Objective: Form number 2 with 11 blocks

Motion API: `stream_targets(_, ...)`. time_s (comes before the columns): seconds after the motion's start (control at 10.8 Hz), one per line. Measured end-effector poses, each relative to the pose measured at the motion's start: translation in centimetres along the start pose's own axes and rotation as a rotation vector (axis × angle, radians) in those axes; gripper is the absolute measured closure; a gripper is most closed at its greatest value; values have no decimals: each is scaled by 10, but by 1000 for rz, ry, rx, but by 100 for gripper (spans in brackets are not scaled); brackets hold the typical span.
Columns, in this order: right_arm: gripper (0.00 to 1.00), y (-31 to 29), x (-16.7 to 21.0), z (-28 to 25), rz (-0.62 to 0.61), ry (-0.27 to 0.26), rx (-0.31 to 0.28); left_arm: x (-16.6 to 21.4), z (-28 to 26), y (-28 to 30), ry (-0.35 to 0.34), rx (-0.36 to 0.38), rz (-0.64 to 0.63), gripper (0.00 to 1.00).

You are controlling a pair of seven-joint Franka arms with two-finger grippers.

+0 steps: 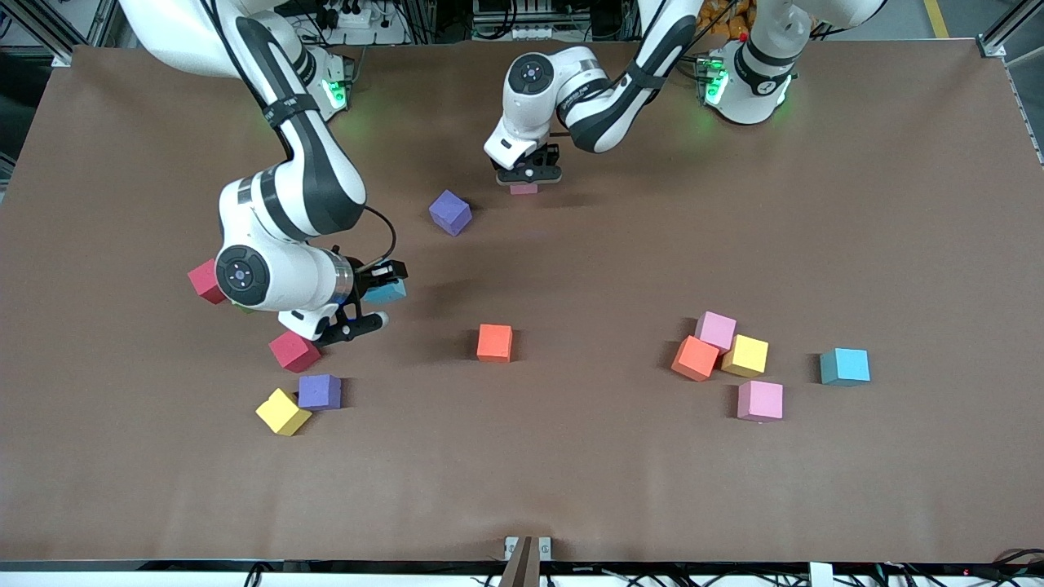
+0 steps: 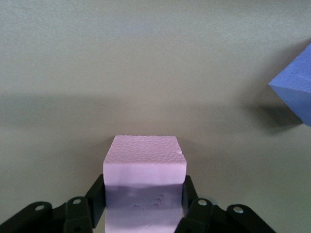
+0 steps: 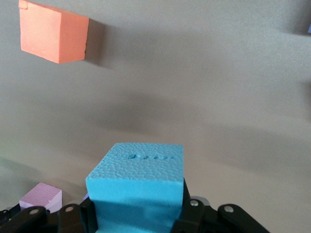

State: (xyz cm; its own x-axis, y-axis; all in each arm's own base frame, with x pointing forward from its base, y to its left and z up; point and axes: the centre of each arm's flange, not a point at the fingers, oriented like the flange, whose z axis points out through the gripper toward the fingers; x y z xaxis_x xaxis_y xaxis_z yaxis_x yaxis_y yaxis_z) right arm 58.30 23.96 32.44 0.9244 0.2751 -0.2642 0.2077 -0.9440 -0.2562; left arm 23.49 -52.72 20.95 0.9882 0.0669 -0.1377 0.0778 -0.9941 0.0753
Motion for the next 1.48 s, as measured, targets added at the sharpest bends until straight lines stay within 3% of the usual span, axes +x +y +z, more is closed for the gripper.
stream_targets(0.18, 44, 0, 0, 0, 0, 0, 0, -6, 1, 2, 0, -3, 11, 31)
stream_targets(0.37, 44, -2, 0, 1, -3, -1, -1, -8, 6, -1, 1, 9, 21, 22)
stream_targets(0.55, 44, -5, 0, 1, -4, 2, -2, -8, 8, -3, 5, 13, 26, 0)
stream_targets(0.83, 44, -18, -1, 5, -22, 1, -8, 16, -16, -2, 37, -33, -28, 0)
stream_targets(1.11, 44, -34, -3, 10, -58, -2, -15, 65, -73, -15, 111, -109, -143, 0)
stream_targets(1.48, 44, -66, -13, 35, -172, -3, -36, 210, -133, -109, 235, -136, -200, 0)
